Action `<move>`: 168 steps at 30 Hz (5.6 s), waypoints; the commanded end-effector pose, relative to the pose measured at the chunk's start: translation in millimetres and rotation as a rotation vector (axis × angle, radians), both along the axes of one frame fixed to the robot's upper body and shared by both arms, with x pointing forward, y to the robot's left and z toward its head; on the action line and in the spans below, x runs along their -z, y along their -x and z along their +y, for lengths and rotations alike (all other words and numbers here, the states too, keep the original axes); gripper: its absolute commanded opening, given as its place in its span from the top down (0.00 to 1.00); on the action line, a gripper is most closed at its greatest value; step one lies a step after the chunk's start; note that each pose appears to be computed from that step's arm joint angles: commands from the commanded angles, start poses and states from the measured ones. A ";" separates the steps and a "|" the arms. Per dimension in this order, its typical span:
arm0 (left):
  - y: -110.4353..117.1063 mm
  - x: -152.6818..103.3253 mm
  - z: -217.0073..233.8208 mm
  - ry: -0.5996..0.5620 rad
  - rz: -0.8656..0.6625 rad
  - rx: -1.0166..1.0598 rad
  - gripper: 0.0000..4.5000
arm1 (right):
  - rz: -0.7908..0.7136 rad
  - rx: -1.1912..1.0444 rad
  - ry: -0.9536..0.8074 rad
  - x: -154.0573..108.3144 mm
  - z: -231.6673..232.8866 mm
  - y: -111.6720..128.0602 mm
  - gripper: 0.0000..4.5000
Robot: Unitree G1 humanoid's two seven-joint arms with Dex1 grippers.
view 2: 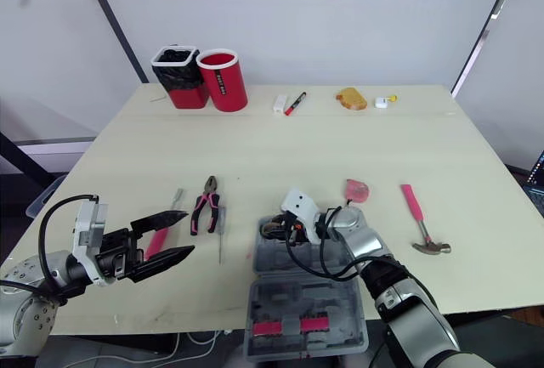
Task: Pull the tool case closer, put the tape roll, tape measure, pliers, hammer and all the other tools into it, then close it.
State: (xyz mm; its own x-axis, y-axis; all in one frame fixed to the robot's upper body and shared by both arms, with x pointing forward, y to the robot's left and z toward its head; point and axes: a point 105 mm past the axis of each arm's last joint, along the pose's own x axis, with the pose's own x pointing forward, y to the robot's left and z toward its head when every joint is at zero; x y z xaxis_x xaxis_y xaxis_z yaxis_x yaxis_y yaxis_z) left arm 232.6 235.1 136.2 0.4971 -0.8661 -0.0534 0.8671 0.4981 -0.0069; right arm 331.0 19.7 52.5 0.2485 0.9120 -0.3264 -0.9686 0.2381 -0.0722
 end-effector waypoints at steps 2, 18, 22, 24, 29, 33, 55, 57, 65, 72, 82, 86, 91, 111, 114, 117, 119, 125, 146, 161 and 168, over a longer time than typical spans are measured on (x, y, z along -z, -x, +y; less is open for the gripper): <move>-0.7 -4.0 0.1 -0.004 -0.022 0.002 0.00 | -0.027 0.013 -0.051 -12.5 4.7 -5.9 0.67; -1.5 8.3 -2.3 0.008 0.007 -0.053 0.00 | -0.121 0.027 -0.239 -57.5 -5.3 -1.4 0.67; -3.6 18.3 5.5 0.008 0.030 -0.132 0.00 | -0.133 0.049 -0.300 -73.2 -34.4 18.9 0.67; -2.1 26.5 14.3 0.002 0.056 -0.186 0.00 | -0.133 0.107 -0.266 -67.4 -66.8 29.2 0.54; 9.6 42.9 37.6 -0.027 0.116 -0.283 0.00 | -0.103 0.284 -0.204 -61.9 -138.3 61.9 0.03; 24.3 54.3 61.2 -0.047 0.161 -0.368 0.00 | -0.039 0.479 -0.120 -50.7 -204.7 103.4 0.01; 6.8 11.6 14.9 0.010 0.041 -0.172 0.00 | -0.041 0.872 -0.036 -55.3 -221.7 77.7 0.01; 2.2 -1.5 -2.4 0.017 0.005 -0.099 0.00 | -0.025 0.950 0.012 -56.3 -213.0 55.1 0.01; -2.4 -25.9 -36.9 0.035 -0.060 0.045 0.00 | 0.162 1.055 -0.004 -47.8 -174.5 5.1 0.12; -2.3 -37.8 -49.1 0.027 -0.089 0.119 0.00 | 0.246 1.106 0.026 -31.8 -155.2 -17.2 0.61; -6.0 -31.7 -43.7 0.022 -0.084 0.120 0.00 | 0.301 1.150 0.035 -17.5 -138.1 -35.7 0.61; -3.0 -29.3 -43.5 0.025 -0.082 0.121 0.00 | 0.305 1.158 0.028 -15.7 -135.0 -41.5 0.61; 1.2 -25.6 -42.6 0.026 -0.081 0.117 0.00 | 0.301 1.151 0.041 -12.9 -127.8 -49.9 0.61; 1.7 -25.5 -48.7 0.046 -0.087 0.118 0.00 | 0.198 1.104 0.182 -0.8 -185.0 -34.3 0.99; 2.3 -25.5 -51.7 0.050 -0.082 0.137 0.00 | 0.225 1.084 0.193 4.5 -201.3 -15.5 0.99; 3.4 -25.2 -53.6 0.053 -0.076 0.155 0.00 | 0.261 1.037 0.192 10.9 -201.0 4.0 0.99; 5.4 -24.0 -55.5 0.049 -0.068 0.176 0.00 | 0.287 1.015 0.188 14.8 -199.8 19.9 0.99; 9.8 -20.5 -58.0 0.036 -0.054 0.219 0.00 | 0.385 0.964 0.182 23.2 -191.3 79.8 0.99; 19.4 -6.6 -44.5 -0.027 -0.126 0.319 0.00 | 0.493 0.902 0.204 27.0 -178.8 159.1 0.99; 20.1 -11.9 -44.3 -0.010 -0.096 0.394 0.00 | 0.094 0.178 0.412 -54.2 -190.1 142.6 0.01; 26.1 -13.0 -46.3 -0.004 -0.075 0.405 0.00 | -0.054 -0.174 0.597 -26.4 -194.0 117.4 0.01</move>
State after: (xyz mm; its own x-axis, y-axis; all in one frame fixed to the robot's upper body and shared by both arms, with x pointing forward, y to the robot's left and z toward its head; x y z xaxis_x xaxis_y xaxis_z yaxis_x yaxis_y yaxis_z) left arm 210.6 191.0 138.7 0.1467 -0.9882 -0.0437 0.9889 0.1456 0.0286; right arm 214.0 -177.5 83.8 0.1858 0.6064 -0.7732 -0.9810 0.0696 -0.1811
